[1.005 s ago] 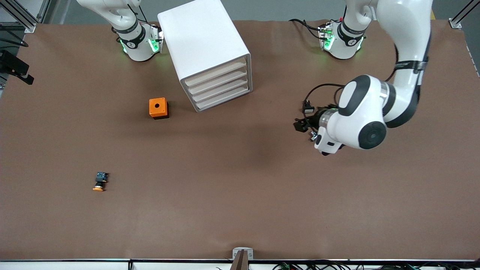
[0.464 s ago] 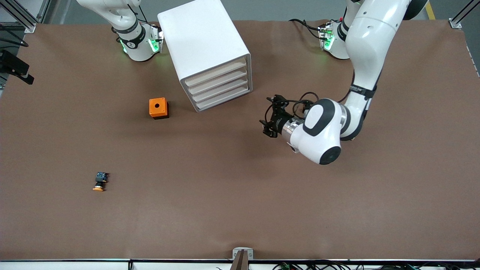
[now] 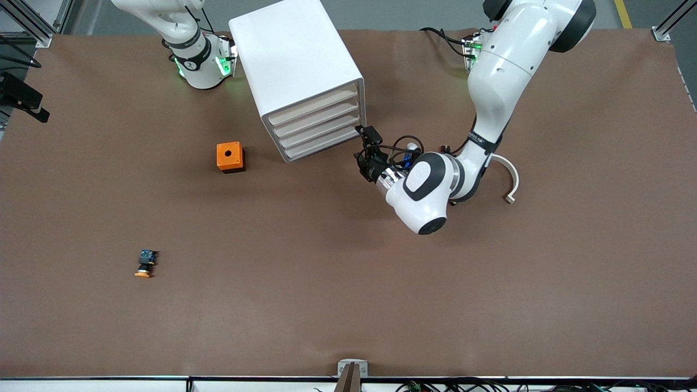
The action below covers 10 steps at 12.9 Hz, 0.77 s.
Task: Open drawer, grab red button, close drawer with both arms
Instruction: 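Grip the drawer front with the left gripper and pull it open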
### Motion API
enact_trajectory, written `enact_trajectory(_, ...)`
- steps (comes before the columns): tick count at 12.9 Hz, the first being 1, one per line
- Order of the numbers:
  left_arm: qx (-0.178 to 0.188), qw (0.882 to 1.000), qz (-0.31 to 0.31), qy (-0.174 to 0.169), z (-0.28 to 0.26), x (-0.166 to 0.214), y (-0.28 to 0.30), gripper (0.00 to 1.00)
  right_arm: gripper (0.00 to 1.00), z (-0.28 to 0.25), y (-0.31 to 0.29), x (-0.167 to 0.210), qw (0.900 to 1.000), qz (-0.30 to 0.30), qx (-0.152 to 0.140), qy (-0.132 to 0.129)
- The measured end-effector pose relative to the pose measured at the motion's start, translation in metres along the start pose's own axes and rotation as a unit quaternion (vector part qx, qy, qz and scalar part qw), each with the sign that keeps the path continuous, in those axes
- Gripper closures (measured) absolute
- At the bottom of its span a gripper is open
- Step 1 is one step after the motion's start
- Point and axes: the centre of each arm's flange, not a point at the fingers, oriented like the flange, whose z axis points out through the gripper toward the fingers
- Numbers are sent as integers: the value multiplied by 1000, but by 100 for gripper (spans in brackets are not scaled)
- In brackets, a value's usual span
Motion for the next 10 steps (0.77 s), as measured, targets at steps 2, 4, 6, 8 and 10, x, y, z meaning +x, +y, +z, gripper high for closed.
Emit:
enact_trajectory(2, 29, 999, -24, 7, 18, 1, 8, 5, 0, 0, 0, 0, 1000, 0, 0, 0)
enact_trajectory(4, 49, 998, -32, 10, 35, -2, 10, 26, 0, 0, 0, 0, 1000, 0, 0, 0)
enact_trajectory(6, 65, 997, -32, 16, 56, -8, 9, 35, 0, 0, 0, 0, 1000, 0, 0, 0)
enact_trajectory(8, 76, 996, -34, 26, 76, -13, 8, 40, 0, 7, 0, 4, 1000, 0, 0, -7)
enact_trajectory(10, 82, 995, -35, 34, 89, -14, 9, 46, 0, 20, 0, 12, 1000, 0, 0, -17)
